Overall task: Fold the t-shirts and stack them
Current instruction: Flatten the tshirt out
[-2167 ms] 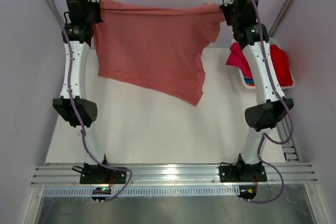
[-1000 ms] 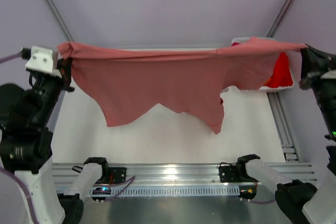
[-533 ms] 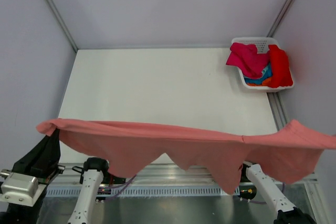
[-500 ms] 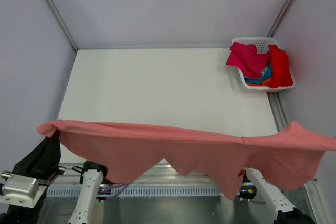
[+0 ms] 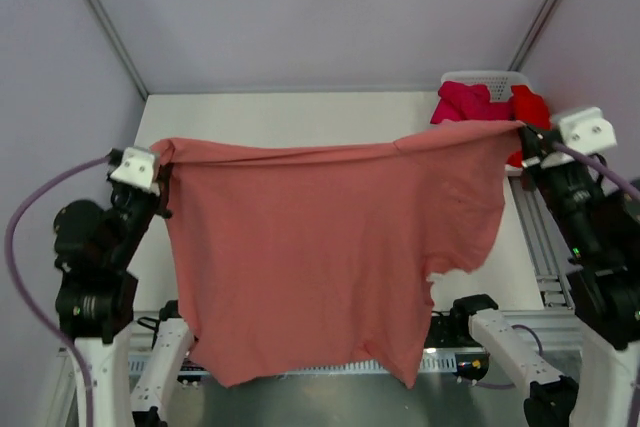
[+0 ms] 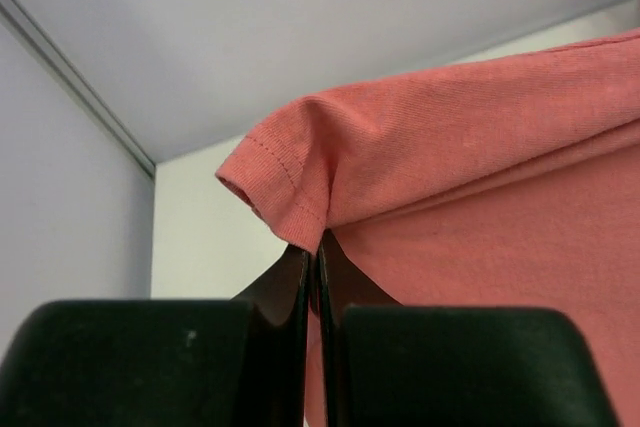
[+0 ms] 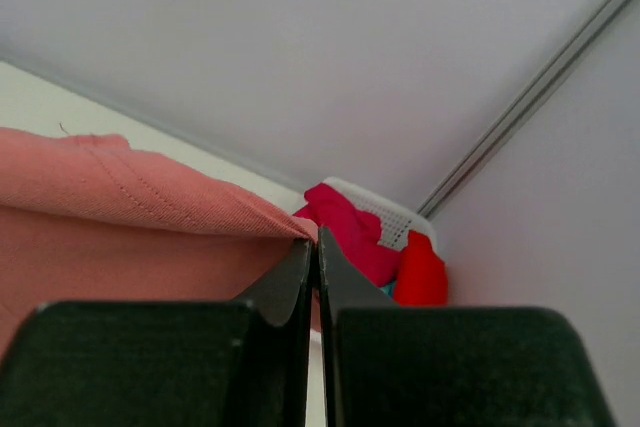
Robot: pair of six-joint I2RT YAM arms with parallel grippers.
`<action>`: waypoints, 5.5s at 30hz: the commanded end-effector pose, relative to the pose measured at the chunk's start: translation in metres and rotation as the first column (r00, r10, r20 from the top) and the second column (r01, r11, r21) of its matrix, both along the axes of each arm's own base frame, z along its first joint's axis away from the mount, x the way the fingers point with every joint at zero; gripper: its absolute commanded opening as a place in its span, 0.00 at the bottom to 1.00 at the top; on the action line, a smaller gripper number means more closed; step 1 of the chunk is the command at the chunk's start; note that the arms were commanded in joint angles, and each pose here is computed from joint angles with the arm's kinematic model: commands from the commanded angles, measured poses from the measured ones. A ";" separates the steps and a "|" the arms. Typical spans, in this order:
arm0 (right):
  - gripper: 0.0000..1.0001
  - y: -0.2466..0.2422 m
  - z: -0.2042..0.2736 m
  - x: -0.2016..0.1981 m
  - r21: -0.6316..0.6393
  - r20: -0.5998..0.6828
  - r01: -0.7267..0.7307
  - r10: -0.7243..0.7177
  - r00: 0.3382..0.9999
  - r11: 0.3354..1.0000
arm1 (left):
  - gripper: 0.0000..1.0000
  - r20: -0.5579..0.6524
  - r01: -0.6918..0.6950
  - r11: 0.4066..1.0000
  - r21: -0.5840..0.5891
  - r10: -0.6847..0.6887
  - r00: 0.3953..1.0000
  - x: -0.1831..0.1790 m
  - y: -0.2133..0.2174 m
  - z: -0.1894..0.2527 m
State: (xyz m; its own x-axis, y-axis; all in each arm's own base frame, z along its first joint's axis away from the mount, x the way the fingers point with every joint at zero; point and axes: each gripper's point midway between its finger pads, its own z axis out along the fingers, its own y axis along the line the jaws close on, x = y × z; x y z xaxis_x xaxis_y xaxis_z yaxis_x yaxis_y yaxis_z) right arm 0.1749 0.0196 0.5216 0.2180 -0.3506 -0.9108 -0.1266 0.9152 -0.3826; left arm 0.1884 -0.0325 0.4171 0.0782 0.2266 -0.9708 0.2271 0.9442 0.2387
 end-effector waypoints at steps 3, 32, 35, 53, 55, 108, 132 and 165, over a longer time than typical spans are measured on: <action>0.03 0.009 -0.043 0.104 -0.067 -0.122 0.042 -0.050 0.991 0.997 | 0.00 -0.042 -0.074 0.997 0.008 0.074 0.996 0.105 0.014 -0.030; 0.03 0.025 -0.258 0.405 -0.180 -0.491 0.227 -0.287 0.822 0.957 | 0.00 -0.284 -0.485 0.847 0.220 0.531 0.798 0.471 0.083 -0.217; 0.03 0.022 -0.251 0.411 -0.163 -0.467 0.258 -0.305 0.830 0.952 | 0.00 -0.245 -0.516 0.831 0.207 0.554 0.795 0.481 0.083 -0.205; 0.03 0.089 -0.285 0.311 -0.149 -0.721 -0.224 0.049 0.691 0.963 | 0.00 -0.491 -0.275 0.925 0.262 0.373 0.787 0.358 0.060 -0.161; 0.03 0.091 -0.299 0.282 -0.163 -0.776 -0.320 0.080 0.626 0.933 | 0.00 -0.526 -0.252 0.928 0.276 0.365 0.768 0.344 0.060 -0.173; 0.99 0.120 -0.455 0.360 -0.281 -0.897 -0.285 -0.146 0.417 0.916 | 0.99 -0.885 -0.043 0.994 -0.096 -0.065 0.461 0.346 0.031 -0.323; 0.59 0.128 -0.495 0.353 -0.230 -0.938 -0.347 -0.111 0.329 0.909 | 0.89 -0.918 -0.046 0.991 -0.126 -0.099 0.385 0.344 0.026 -0.352; 0.52 0.130 -0.507 0.348 -0.215 -0.949 -0.361 -0.107 0.298 0.907 | 0.73 -0.893 -0.130 0.983 -0.128 -0.057 0.447 0.371 0.062 -0.373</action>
